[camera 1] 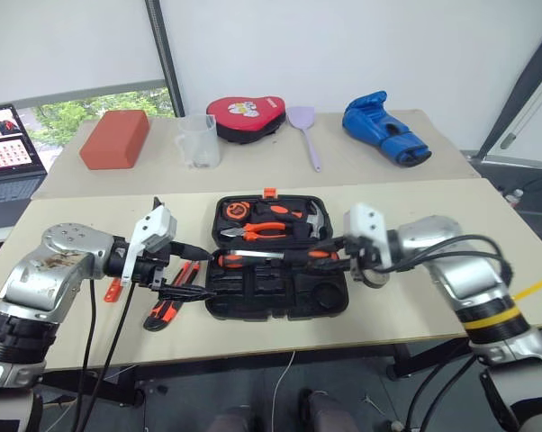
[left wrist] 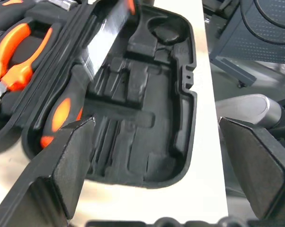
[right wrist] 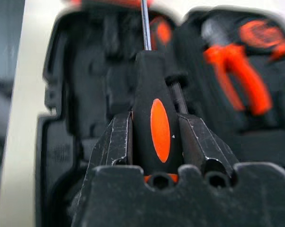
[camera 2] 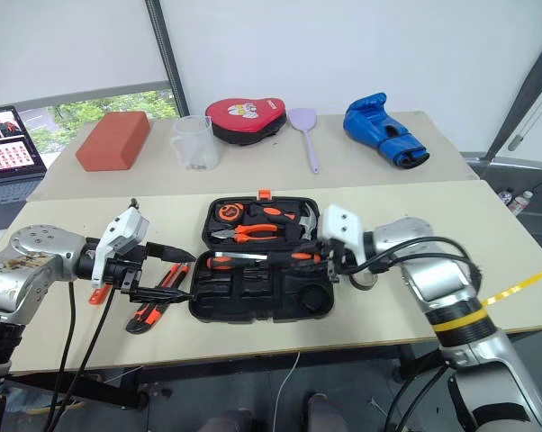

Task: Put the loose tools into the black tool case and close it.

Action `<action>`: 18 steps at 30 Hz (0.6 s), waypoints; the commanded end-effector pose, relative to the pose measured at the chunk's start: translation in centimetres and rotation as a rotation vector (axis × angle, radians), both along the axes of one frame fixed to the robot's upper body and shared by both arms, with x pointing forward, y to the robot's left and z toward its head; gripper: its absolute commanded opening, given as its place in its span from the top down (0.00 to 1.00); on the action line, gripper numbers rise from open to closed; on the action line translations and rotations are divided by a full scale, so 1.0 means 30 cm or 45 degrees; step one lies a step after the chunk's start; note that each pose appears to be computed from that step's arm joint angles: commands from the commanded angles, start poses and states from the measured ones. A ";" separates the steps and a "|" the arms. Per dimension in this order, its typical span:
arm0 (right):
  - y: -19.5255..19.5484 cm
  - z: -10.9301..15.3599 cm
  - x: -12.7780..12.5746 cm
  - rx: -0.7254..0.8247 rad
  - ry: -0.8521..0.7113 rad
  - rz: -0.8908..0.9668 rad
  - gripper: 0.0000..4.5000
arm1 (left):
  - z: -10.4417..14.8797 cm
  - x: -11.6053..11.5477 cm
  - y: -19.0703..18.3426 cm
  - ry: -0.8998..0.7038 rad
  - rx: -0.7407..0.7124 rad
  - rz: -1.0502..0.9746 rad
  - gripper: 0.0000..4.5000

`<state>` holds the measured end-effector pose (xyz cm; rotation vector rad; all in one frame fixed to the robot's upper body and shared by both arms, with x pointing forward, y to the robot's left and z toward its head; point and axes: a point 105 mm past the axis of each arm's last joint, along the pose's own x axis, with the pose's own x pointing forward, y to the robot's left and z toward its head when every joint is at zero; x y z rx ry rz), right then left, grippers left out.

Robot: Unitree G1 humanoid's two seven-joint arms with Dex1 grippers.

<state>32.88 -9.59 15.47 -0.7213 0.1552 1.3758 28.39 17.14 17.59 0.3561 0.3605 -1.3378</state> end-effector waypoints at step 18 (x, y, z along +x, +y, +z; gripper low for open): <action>0.055 0.071 0.039 0.151 -0.007 -0.043 0.07 | 0.043 0.015 -0.013 -0.098 -0.010 -0.005 0.00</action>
